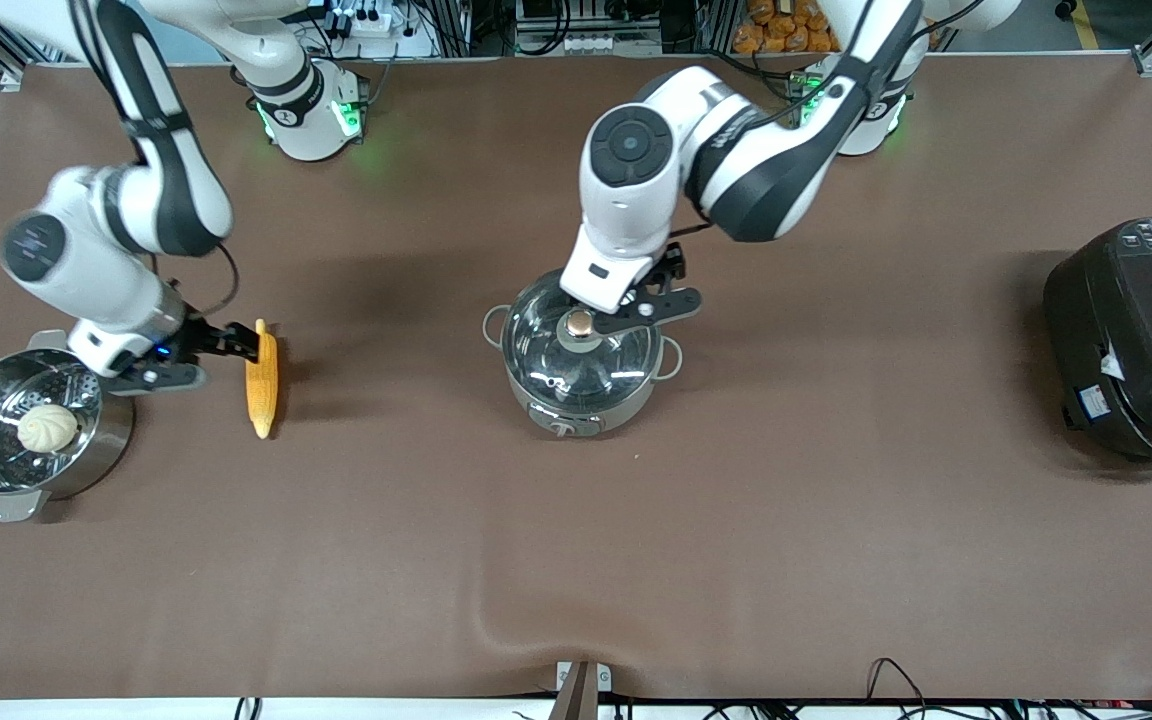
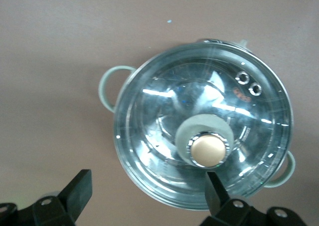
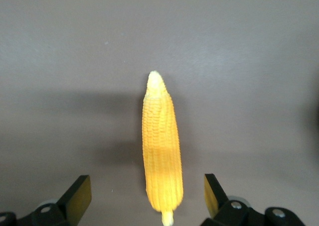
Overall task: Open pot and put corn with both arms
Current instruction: 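Lower the left gripper onto the lid knob while the right gripper reaches the corn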
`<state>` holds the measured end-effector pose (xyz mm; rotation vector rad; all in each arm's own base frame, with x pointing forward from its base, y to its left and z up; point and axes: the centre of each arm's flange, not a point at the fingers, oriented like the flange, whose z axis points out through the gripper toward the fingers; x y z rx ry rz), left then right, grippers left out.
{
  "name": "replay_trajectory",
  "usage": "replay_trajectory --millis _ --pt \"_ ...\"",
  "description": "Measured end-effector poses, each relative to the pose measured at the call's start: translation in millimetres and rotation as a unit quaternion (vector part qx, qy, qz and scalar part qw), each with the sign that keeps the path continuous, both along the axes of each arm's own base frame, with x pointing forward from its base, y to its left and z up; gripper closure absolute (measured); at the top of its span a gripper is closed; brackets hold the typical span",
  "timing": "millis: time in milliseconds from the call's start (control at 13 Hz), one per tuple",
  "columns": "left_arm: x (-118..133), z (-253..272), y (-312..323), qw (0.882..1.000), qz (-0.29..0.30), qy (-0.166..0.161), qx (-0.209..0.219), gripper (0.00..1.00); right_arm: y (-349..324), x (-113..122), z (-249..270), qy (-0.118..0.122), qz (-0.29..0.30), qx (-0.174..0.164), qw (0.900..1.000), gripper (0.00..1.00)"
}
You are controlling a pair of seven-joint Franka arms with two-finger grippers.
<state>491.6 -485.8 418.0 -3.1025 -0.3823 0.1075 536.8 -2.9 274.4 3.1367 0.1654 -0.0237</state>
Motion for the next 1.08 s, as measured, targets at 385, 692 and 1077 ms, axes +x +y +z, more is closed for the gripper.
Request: replay_trajectory --millis 385,692,1077 --pt "1 -31 -28 0.999 0.011 -0.022 -0.034 0.00 -4 -4 -77 -0.008 0.028 -0.014 0.999 0.00" --pt "-4 -58 -42 0.999 0.007 -0.014 -0.029 0.00 -15 -8 -97 0.004 0.042 -0.017 0.999 0.04" --pt "1 -57 -40 0.999 0.010 -0.017 -0.030 0.06 -13 -12 -99 0.031 0.020 -0.014 0.999 0.52"
